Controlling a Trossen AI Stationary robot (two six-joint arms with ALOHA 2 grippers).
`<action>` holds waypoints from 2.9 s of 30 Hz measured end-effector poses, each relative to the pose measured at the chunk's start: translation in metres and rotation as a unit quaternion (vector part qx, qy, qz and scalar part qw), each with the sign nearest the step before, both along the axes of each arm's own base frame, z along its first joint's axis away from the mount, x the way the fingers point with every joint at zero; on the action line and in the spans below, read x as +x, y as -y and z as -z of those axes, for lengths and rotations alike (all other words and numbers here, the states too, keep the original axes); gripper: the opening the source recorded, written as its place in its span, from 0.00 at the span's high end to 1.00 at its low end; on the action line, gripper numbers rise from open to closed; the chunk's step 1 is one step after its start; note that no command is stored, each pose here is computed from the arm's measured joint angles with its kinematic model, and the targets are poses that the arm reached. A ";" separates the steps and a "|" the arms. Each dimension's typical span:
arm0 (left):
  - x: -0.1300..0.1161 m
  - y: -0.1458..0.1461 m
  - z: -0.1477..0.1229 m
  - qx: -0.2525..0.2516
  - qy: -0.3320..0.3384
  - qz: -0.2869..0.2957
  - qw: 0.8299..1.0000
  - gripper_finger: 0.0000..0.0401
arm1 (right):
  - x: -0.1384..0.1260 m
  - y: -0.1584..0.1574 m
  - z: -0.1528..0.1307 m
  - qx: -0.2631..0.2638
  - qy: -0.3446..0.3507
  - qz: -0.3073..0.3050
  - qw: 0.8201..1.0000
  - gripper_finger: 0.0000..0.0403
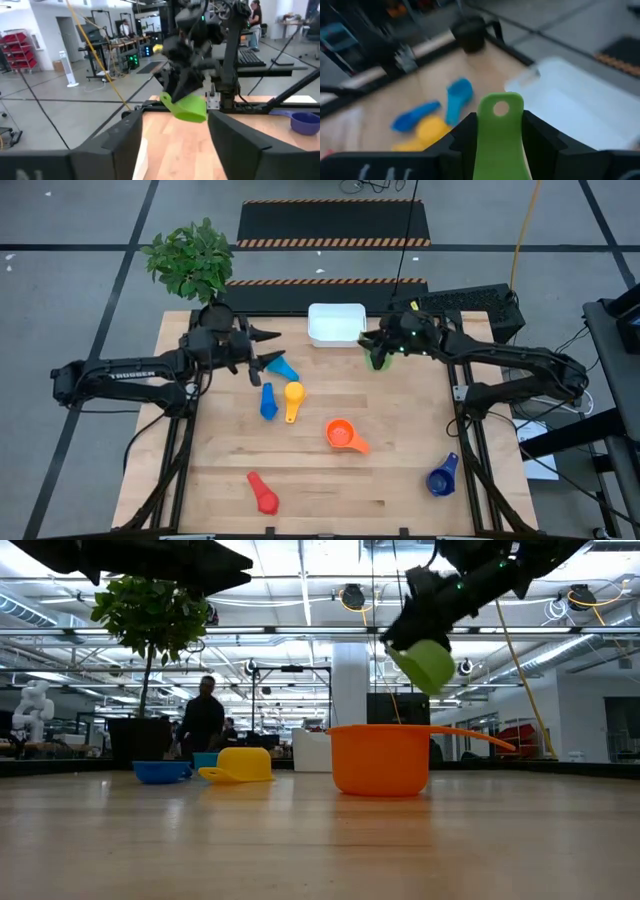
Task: Nest measuring cups in basket
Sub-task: Stack the green measuring cup on top of the orange measuring cup
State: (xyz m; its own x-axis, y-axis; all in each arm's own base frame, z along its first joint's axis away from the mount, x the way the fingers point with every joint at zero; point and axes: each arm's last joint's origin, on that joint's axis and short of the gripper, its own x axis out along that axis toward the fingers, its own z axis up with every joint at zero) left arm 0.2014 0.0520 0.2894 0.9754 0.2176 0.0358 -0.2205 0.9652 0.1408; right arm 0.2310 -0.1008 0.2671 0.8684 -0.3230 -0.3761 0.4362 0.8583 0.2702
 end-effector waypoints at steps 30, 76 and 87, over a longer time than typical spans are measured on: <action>0.061 0.011 0.020 0.006 0.089 0.086 0.992 0.27 | -0.005 -0.027 -0.057 -0.117 0.199 -0.051 0.972 0.71; 0.194 0.009 0.035 0.009 0.038 0.120 0.992 0.43 | -0.015 -0.042 -0.037 -0.161 0.336 -0.066 0.926 0.71; 0.193 -0.002 0.038 0.016 0.023 0.139 0.990 0.93 | -0.009 -0.040 -0.030 -0.147 0.323 -0.063 0.933 0.71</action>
State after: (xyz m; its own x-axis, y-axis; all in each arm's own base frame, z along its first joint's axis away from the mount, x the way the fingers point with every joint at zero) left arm 0.3944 0.0542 0.2519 0.9946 -0.0612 0.0838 0.0465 0.9847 0.1679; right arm 0.2217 -0.0606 0.2971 0.9212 -0.2096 0.3279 0.1546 0.9703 0.1861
